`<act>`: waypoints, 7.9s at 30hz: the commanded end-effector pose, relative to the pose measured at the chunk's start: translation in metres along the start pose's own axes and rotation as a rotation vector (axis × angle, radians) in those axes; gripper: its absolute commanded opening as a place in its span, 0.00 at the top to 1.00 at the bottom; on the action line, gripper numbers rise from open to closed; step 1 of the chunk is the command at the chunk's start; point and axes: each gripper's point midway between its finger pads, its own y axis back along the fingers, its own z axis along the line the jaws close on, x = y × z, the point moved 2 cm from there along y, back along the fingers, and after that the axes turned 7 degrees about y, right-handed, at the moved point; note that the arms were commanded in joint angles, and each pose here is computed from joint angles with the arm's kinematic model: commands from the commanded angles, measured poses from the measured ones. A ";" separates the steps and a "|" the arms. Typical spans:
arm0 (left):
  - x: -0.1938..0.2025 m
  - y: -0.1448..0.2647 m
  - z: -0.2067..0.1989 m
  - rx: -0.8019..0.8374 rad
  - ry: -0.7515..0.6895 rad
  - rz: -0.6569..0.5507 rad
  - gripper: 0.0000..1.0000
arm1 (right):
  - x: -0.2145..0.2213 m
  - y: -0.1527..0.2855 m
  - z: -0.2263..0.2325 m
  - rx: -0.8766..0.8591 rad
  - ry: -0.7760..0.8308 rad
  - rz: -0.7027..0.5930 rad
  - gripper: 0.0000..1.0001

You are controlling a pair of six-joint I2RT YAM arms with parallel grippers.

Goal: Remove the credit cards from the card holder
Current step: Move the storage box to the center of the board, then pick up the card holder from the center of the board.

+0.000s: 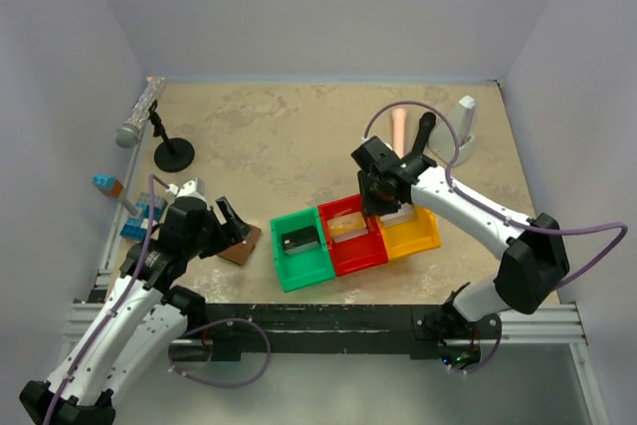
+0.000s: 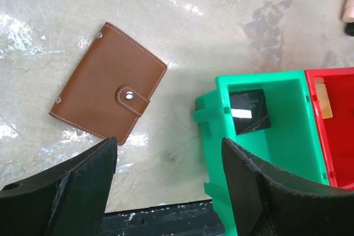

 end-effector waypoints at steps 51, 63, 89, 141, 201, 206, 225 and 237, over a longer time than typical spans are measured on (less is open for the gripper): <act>0.000 0.003 0.004 -0.014 0.026 -0.013 0.20 | 0.036 -0.036 0.003 0.002 -0.003 0.088 0.39; 0.005 0.000 0.005 -0.007 0.033 0.005 0.21 | 0.066 -0.048 0.017 -0.001 0.008 0.145 0.50; 0.000 0.011 0.003 0.010 0.045 -0.030 0.21 | 0.016 -0.001 0.035 -0.113 0.011 -0.015 1.00; -0.025 0.012 -0.007 -0.054 0.028 -0.090 0.22 | -0.228 -0.082 0.025 0.010 -0.195 -0.186 1.00; -0.027 -0.023 -0.002 -0.144 -0.002 -0.056 0.08 | -0.158 -0.019 -0.007 -0.078 -0.120 -0.176 0.31; -0.035 -0.031 0.008 -0.203 0.013 -0.075 0.04 | -0.133 0.030 -0.004 -0.067 -0.018 -0.350 0.29; -0.035 -0.062 0.037 -0.270 0.102 0.005 0.10 | 0.028 0.013 0.063 -0.478 0.060 -0.314 0.05; -0.001 -0.091 0.062 -0.376 0.202 0.127 0.05 | 0.056 0.006 0.062 -0.513 0.021 -0.259 0.08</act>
